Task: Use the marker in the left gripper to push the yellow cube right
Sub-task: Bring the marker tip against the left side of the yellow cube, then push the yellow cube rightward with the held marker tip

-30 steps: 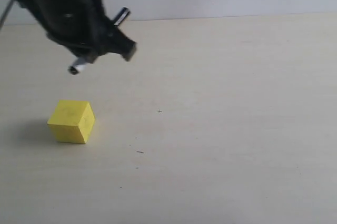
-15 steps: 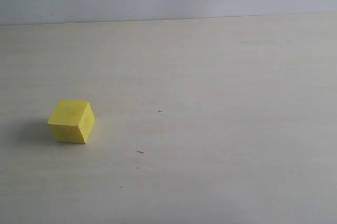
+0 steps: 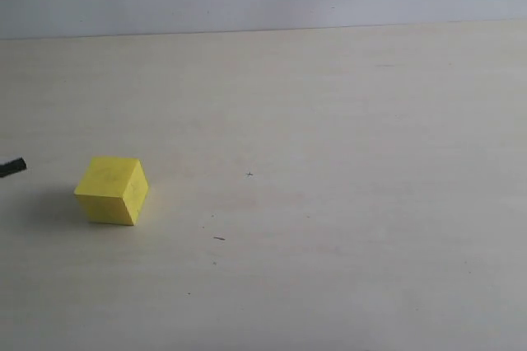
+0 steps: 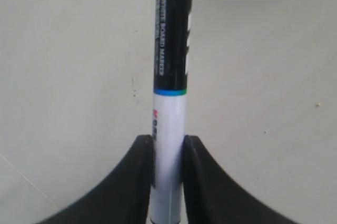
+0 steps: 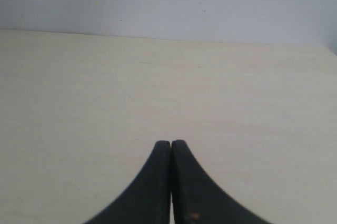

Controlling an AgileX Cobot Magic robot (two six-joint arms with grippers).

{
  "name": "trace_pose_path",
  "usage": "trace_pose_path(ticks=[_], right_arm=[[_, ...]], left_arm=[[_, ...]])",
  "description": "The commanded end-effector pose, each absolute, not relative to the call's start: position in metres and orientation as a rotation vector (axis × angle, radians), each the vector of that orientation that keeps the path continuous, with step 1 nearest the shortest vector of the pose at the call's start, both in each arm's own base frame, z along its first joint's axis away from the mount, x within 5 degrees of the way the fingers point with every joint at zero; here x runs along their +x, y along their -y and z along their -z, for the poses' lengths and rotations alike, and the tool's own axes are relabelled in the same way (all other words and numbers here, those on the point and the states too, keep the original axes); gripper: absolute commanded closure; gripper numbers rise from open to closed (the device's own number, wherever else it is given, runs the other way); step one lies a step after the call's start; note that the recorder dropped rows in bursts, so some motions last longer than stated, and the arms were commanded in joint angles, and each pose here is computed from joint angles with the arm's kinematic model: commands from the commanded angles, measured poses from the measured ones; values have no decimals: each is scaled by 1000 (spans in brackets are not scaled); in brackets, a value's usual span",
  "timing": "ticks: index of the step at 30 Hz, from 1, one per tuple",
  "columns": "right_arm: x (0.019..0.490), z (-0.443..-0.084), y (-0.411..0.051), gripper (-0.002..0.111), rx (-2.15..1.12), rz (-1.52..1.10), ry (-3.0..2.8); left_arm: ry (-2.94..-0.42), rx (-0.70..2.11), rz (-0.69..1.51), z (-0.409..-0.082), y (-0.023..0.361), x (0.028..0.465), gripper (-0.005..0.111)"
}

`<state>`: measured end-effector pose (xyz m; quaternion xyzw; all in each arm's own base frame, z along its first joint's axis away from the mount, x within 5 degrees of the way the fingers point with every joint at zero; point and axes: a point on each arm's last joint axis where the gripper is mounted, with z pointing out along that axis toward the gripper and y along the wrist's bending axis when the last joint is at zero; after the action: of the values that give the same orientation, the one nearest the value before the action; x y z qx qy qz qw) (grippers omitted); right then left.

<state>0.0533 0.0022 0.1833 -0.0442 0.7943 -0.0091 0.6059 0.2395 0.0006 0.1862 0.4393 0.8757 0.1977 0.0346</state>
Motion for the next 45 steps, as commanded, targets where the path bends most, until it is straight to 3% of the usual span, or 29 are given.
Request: trace_pose_path(ticks=[1,10,17,24,26,29,31,38,42,45], right_arm=[[53,-183,-2,108,-104,30,-1831],[53,-183,-2,108,-104,30,-1831],[53,-183,-2,108,-104,30,-1831],[53,-183,-2,108,-104,30,-1831],[53,-183,-2,108,-104,30,-1831],[53,-183,-2,108,-104,30,-1831],[53,-183,-2,108,-104,30,-1831],[53,-183,-2,108,-104,30,-1831],[53,-183,-2,108,-104,30,-1831],[53,-183,-2,108,-104,30,-1831]], left_arm=[[-2638,1575,-589,-168,0,246,107],[-2558,1837,-542,-148,2,251,107],[-2397,1784,-526,-149,12,263,107],[-2387,1764,-511,-149,14,264,107],[-2372,1799,-454,-147,26,261,107],[-2105,2117,-332,-146,71,249,107],[-2039,2174,-335,-146,84,245,107],[-2174,2079,-329,-146,82,243,107],[-2007,1986,-292,-149,109,248,107],[-1931,2079,-321,-149,117,243,107]])
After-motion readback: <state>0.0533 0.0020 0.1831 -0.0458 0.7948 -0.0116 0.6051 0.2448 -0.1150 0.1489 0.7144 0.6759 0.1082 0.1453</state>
